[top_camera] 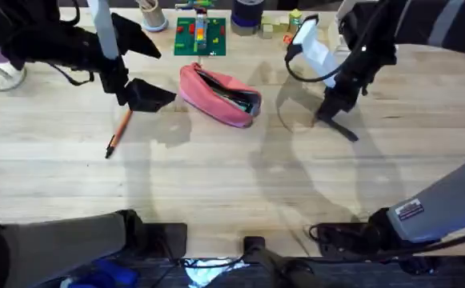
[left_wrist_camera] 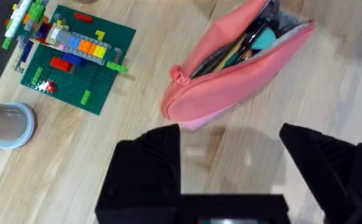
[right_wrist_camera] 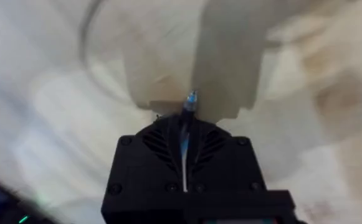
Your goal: Unzip the bag, pick up the pens from the table one at a time and place them inside, then zip the bag closed.
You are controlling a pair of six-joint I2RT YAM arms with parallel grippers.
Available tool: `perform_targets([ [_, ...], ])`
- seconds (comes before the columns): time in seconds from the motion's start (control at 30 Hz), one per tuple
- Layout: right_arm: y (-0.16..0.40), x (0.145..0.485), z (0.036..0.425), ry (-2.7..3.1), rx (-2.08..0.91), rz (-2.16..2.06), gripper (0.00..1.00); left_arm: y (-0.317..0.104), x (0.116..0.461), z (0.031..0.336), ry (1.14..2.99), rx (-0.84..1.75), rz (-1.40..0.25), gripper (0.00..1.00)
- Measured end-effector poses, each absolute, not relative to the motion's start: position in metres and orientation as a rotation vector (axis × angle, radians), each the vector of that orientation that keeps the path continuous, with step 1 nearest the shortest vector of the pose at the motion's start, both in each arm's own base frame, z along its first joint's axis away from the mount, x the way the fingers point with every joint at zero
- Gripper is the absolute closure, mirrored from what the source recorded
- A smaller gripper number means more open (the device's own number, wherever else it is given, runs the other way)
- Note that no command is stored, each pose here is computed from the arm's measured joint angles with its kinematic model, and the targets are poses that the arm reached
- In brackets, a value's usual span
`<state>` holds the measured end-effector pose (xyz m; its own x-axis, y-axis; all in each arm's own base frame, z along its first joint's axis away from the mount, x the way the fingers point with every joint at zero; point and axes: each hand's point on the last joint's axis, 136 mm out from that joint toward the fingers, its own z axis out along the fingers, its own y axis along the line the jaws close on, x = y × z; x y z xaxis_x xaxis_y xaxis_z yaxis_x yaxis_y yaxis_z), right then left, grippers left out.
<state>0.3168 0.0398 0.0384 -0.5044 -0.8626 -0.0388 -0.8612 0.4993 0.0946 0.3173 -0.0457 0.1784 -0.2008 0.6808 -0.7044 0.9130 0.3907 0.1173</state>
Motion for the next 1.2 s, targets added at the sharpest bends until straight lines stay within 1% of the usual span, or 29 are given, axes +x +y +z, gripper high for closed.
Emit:
perform_targets([
  [0.13, 0.041, 0.290, 0.043, -2.625, 1.512, -0.218, 0.970, -0.046, 0.317, 0.178, 1.961, 1.364, -0.430, 0.008],
  [0.3, 0.051, 0.282, 0.070, -2.614, 1.551, -0.238, 0.970, -0.046, 0.317, 0.178, 1.961, 1.364, -0.430, 0.007],
  [0.5, 0.083, 0.291, 0.105, -2.664, 1.682, -0.304, 0.970, -0.046, 0.317, 0.178, 1.961, 1.364, -0.430, 0.007],
  [0.8, 0.125, 0.293, 0.120, -2.673, 1.763, -0.358, 0.969, -0.046, 0.317, 0.178, 1.961, 1.364, -0.429, 0.007],
  [1.2, 0.203, 0.335, 0.139, -2.837, 2.019, -0.383, 0.969, -0.046, 0.317, 0.178, 1.961, 1.364, -0.430, 0.007],
])
